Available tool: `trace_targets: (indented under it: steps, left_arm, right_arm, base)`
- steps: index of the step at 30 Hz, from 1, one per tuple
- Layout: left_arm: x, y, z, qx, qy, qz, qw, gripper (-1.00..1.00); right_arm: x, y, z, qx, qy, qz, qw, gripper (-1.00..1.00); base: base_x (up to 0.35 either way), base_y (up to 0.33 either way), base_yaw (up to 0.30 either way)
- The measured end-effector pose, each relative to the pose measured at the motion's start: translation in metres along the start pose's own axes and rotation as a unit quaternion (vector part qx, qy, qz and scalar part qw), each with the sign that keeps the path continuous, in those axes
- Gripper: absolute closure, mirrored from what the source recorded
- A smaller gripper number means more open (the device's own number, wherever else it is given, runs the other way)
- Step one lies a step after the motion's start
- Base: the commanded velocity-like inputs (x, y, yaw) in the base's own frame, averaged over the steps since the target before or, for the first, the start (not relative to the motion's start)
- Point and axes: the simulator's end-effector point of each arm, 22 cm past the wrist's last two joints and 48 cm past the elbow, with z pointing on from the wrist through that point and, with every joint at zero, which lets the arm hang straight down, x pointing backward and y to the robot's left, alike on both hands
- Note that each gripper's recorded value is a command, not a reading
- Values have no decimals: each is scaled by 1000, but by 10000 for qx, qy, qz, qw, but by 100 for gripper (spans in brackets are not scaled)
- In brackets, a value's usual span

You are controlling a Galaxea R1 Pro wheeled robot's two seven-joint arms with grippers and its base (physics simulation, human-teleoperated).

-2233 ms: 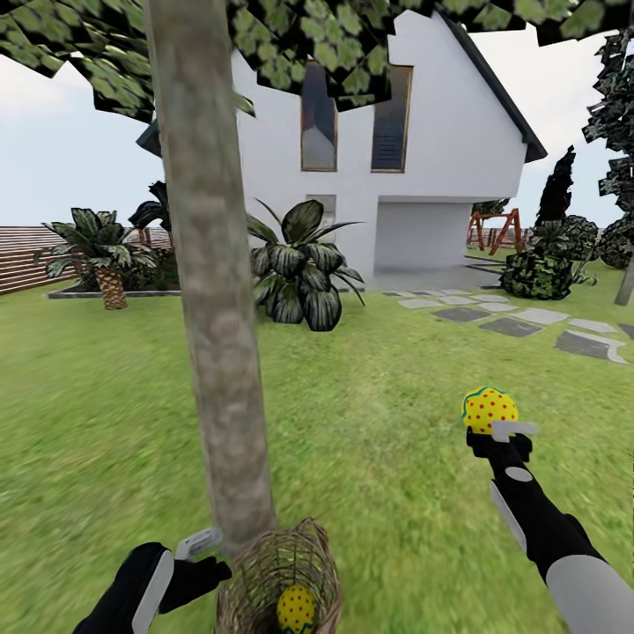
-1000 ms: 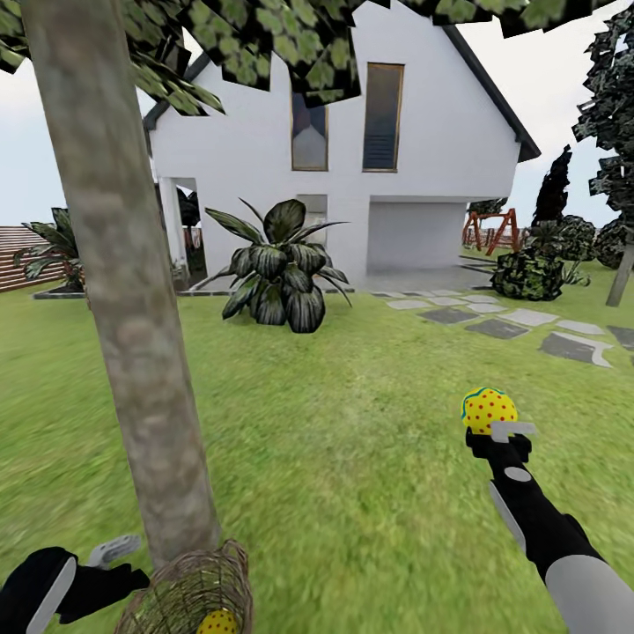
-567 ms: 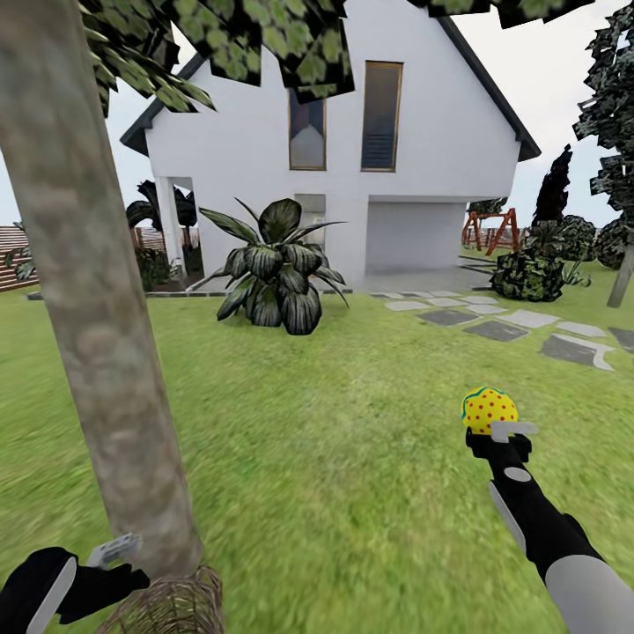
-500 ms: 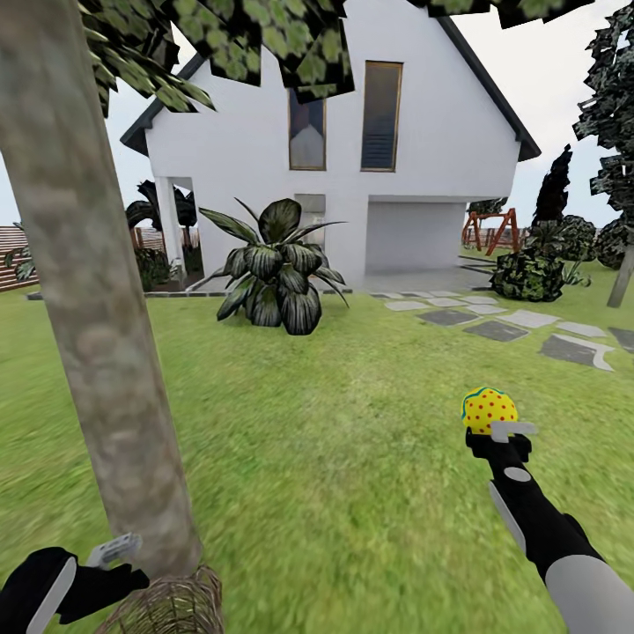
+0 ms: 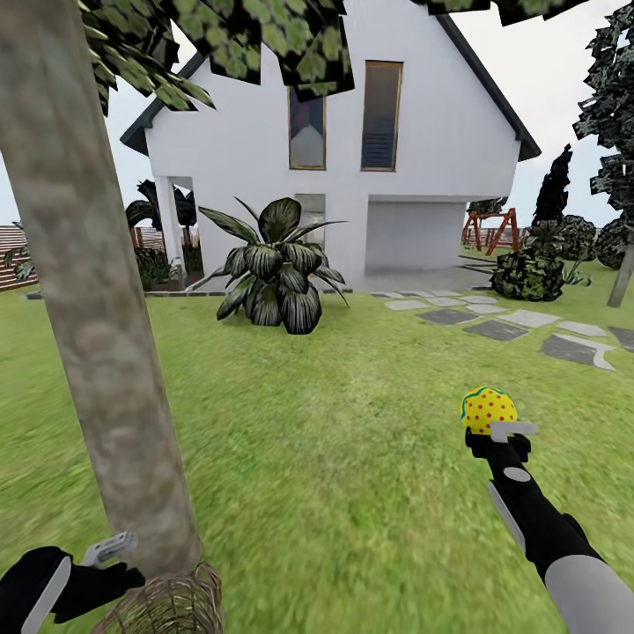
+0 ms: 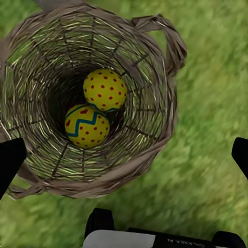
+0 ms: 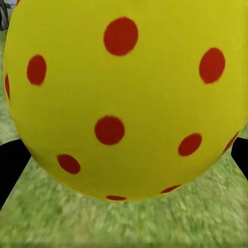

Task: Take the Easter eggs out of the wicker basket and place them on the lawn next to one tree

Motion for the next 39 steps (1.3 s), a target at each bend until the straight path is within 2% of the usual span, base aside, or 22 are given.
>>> trace_targets:
  steps: [10, 17, 21, 39]
  left_arm:
    - [-9, 39, 0, -265, -131, -7, 9996, -100]
    - [-5, 43, 10, -271, -152, -18, 9995, -100]
    - [-4, 47, 15, -258, -185, -94, 9995, -100]
    - [10, 52, 44, -241, -189, -102, 9995, -100]
  right_arm:
    - [16, 4, 2, -2, 0, 1, 10000, 100]
    - [28, 5, 4, 4, -2, 4, 10000, 100]
    - [35, 6, 5, 3, -3, 4, 10000, 100]
    - [67, 13, 8, -8, -6, 1, 10000, 100]
  base:
    - [0, 0, 0]
    - [0, 0, 0]
    - [0, 0, 0]
    - [0, 0, 0]
